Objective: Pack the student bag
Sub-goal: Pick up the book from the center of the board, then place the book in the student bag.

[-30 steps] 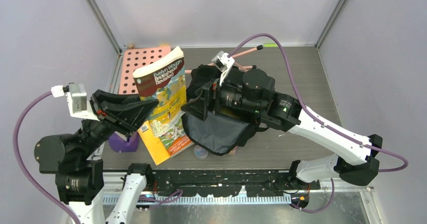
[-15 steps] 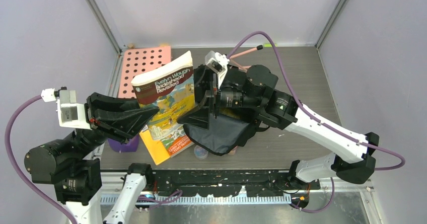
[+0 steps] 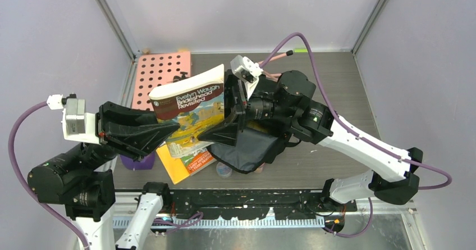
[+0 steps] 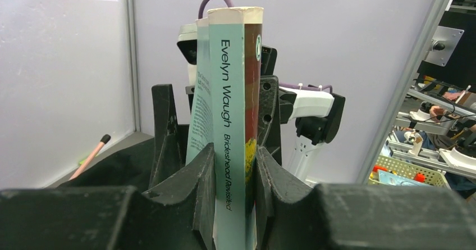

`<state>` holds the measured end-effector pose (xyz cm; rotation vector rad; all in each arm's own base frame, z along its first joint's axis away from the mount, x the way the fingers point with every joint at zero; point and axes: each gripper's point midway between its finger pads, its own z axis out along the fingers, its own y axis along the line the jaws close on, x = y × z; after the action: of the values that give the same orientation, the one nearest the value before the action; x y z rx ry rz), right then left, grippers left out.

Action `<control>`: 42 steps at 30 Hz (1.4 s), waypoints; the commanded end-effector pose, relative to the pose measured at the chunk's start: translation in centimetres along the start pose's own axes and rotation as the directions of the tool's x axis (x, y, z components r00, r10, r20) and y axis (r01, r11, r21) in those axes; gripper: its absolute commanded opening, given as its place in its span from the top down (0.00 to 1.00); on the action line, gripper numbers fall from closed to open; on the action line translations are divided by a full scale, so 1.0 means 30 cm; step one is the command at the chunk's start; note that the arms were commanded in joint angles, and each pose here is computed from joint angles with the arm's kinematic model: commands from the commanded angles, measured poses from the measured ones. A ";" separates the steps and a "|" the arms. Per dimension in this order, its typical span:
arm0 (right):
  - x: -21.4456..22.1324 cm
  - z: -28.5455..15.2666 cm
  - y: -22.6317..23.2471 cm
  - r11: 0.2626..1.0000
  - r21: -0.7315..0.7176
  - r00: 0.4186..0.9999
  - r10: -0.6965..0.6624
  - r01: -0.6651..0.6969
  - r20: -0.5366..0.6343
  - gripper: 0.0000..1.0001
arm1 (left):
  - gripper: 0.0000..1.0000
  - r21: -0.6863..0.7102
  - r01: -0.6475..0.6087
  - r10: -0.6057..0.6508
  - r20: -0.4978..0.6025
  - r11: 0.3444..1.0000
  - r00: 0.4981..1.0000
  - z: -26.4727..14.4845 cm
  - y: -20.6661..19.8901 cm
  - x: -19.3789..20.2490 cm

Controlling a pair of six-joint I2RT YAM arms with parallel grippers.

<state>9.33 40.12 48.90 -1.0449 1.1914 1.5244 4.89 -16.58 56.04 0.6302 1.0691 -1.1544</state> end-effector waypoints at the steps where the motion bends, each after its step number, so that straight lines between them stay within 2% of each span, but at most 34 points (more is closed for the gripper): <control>1: -0.157 -0.028 0.086 0.991 -0.062 0.985 -0.105 0.115 0.134 0.02 | 1.00 0.028 -0.034 0.033 0.047 0.999 0.998 0.011 -0.011 -0.037; 3: -0.158 -0.031 0.111 0.989 -0.100 0.986 -0.097 0.111 0.133 0.11 | 1.00 -0.008 -0.024 0.024 0.048 1.000 0.999 0.011 0.026 -0.022; 5: -0.148 -0.036 0.120 0.988 -0.115 0.988 -0.091 0.106 0.124 0.33 | 1.00 -0.044 -0.016 0.018 0.037 0.999 0.999 0.012 0.065 -0.002; 6: -0.148 -0.041 0.122 0.988 -0.112 0.988 -0.091 0.105 0.124 0.41 | 1.00 -0.057 -0.013 0.014 0.031 0.998 0.999 0.013 0.086 0.010; 7: -0.140 -0.041 0.117 0.989 -0.106 0.989 -0.086 0.099 0.120 0.54 | 1.00 -0.074 -0.005 0.007 0.029 0.997 1.000 0.014 0.107 0.018; 8: -0.147 -0.049 0.117 0.991 -0.095 0.988 -0.087 0.099 0.127 0.60 | 1.00 -0.088 0.001 0.002 0.027 0.996 1.000 0.014 0.127 0.030; 9: -0.142 -0.051 0.106 0.993 -0.077 0.988 -0.081 0.092 0.127 0.70 | 1.00 -0.105 0.004 -0.001 0.027 0.994 1.000 0.013 0.148 0.041; 10: -0.143 -0.058 0.105 0.994 -0.066 0.988 -0.078 0.087 0.131 0.75 | 1.00 -0.129 0.004 0.000 0.032 0.992 1.000 0.011 0.171 0.049; 13: -0.149 -0.072 0.048 0.998 0.047 0.987 -0.057 0.051 0.148 0.96 | 1.00 -0.187 0.021 -0.017 0.022 0.982 1.000 0.002 0.233 0.090; 14: -0.132 -0.083 0.029 0.996 0.083 0.990 -0.046 0.036 0.131 0.98 | 0.95 -0.208 0.029 -0.027 0.014 0.978 1.000 -0.001 0.254 0.105; 15: -0.125 -0.092 -0.008 0.989 0.147 0.990 -0.051 0.032 0.128 0.99 | 0.81 -0.239 0.042 -0.042 0.005 0.970 0.999 -0.007 0.282 0.125; 18: -0.037 -0.139 -0.083 0.960 0.281 0.998 -0.037 0.024 0.042 1.00 | 0.26 -0.397 0.094 -0.113 -0.025 0.913 0.993 -0.053 0.398 0.217; 19: -0.030 -0.161 -0.114 0.940 0.339 0.998 -0.055 0.043 0.027 1.00 | 0.14 -0.458 0.112 -0.141 -0.030 0.882 0.990 -0.076 0.439 0.252; 21: 0.027 -0.201 -0.158 0.904 0.421 0.997 -0.055 0.071 -0.049 0.99 | 0.03 -0.592 0.146 -0.206 -0.034 0.793 0.978 -0.140 0.528 0.338; 25: 0.113 -0.275 -0.182 0.845 0.509 0.978 -0.072 0.163 -0.194 1.00 | 0.00 -0.782 0.190 -0.349 -0.037 0.594 0.936 -0.285 0.641 0.535; 28: 0.178 -0.326 -0.185 0.790 0.551 0.942 -0.094 0.268 -0.322 1.00 | 0.00 -0.832 0.230 -0.456 -0.031 0.505 0.890 -0.358 0.665 0.689; 31: 0.225 -0.360 -0.186 0.753 0.548 0.893 -0.115 0.364 -0.435 1.00 | 0.00 -0.831 0.280 -0.539 -0.029 0.481 0.842 -0.387 0.662 0.814; 35: 0.245 -0.420 -0.232 0.666 0.567 0.823 -0.127 0.484 -0.553 1.00 | 0.00 -0.806 0.331 -0.617 -0.053 0.490 0.785 -0.399 0.648 0.937; 38: 0.257 -0.471 -0.291 0.563 0.578 0.750 -0.122 0.591 -0.650 1.00 | 0.00 -0.788 0.360 -0.650 -0.067 0.500 0.757 -0.396 0.641 0.986; 42: 0.251 -0.504 -0.327 0.489 0.573 0.701 -0.118 0.658 -0.704 1.00 | 0.03 -0.763 0.403 -0.690 -0.078 0.506 0.720 -0.379 0.650 1.035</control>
<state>15.80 29.12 32.75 -1.1715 1.7470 0.2700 19.60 -12.03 19.70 -0.2573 2.0976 -0.9374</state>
